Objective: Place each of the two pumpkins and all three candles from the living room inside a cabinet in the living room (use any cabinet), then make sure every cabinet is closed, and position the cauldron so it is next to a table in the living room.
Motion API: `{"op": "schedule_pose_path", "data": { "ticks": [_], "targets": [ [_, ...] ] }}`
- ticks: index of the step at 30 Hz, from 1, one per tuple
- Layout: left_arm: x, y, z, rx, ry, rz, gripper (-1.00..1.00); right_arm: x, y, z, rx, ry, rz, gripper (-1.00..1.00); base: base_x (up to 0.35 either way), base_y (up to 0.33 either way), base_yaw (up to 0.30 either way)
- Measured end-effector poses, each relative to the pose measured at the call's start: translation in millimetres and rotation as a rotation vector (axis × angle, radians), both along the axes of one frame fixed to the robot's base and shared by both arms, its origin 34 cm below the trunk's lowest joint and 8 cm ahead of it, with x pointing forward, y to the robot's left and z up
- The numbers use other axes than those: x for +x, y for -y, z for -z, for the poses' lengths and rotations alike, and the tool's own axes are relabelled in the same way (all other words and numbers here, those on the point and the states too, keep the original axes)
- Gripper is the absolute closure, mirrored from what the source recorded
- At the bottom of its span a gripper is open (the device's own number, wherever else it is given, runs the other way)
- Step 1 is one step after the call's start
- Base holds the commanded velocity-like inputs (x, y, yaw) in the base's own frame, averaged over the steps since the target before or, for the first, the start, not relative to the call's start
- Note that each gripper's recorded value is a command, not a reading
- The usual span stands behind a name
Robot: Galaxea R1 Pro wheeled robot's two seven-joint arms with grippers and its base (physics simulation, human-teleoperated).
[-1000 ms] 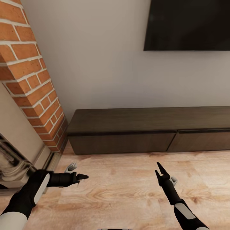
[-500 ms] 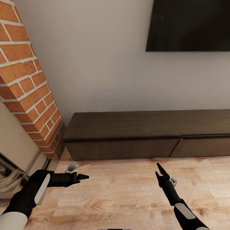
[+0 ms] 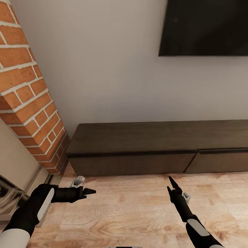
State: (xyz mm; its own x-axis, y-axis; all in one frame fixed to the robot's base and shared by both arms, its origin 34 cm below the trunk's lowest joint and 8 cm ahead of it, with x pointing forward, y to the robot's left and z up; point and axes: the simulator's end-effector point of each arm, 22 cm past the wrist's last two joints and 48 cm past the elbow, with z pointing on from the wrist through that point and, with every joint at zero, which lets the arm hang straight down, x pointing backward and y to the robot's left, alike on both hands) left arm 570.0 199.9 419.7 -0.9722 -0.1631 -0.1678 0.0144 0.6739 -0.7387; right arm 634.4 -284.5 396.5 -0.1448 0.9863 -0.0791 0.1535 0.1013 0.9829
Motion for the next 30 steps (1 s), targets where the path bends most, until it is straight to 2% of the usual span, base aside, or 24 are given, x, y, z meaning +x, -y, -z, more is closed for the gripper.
{"op": "schedule_pose_path", "data": {
  "ticks": [4, 10, 15, 19, 30],
  "targets": [
    [-8, -1, 8, -0.013, -0.035, -0.007, -1.0, 0, 0, 0, 0.001, 0.0, 0.0, -1.0, 0.055, 0.0, 0.0],
    [-19, 19, -2, -0.146, -0.059, 0.016, -1.0, 0, -2, 0, 0.001, 0.0, 0.0, -1.0, 0.109, 0.0, 0.0],
    [-30, 24, 1, -0.193, -0.099, 0.016, -1.0, 0, -1, 0, 0.001, 0.001, 0.002, -1.0, 0.072, 0.0, 0.0],
    [-33, 28, -2, -0.231, -0.106, 0.017, -1.0, 0, -1, 0, 0.002, 0.002, 0.002, -1.0, 0.189, 0.0, 0.0],
    [-34, 31, -4, -0.249, -0.107, 0.018, -1.0, 0, -1, 0, 0.002, 0.001, 0.002, -1.0, 0.13, 0.0, 0.0]
  ]
}}
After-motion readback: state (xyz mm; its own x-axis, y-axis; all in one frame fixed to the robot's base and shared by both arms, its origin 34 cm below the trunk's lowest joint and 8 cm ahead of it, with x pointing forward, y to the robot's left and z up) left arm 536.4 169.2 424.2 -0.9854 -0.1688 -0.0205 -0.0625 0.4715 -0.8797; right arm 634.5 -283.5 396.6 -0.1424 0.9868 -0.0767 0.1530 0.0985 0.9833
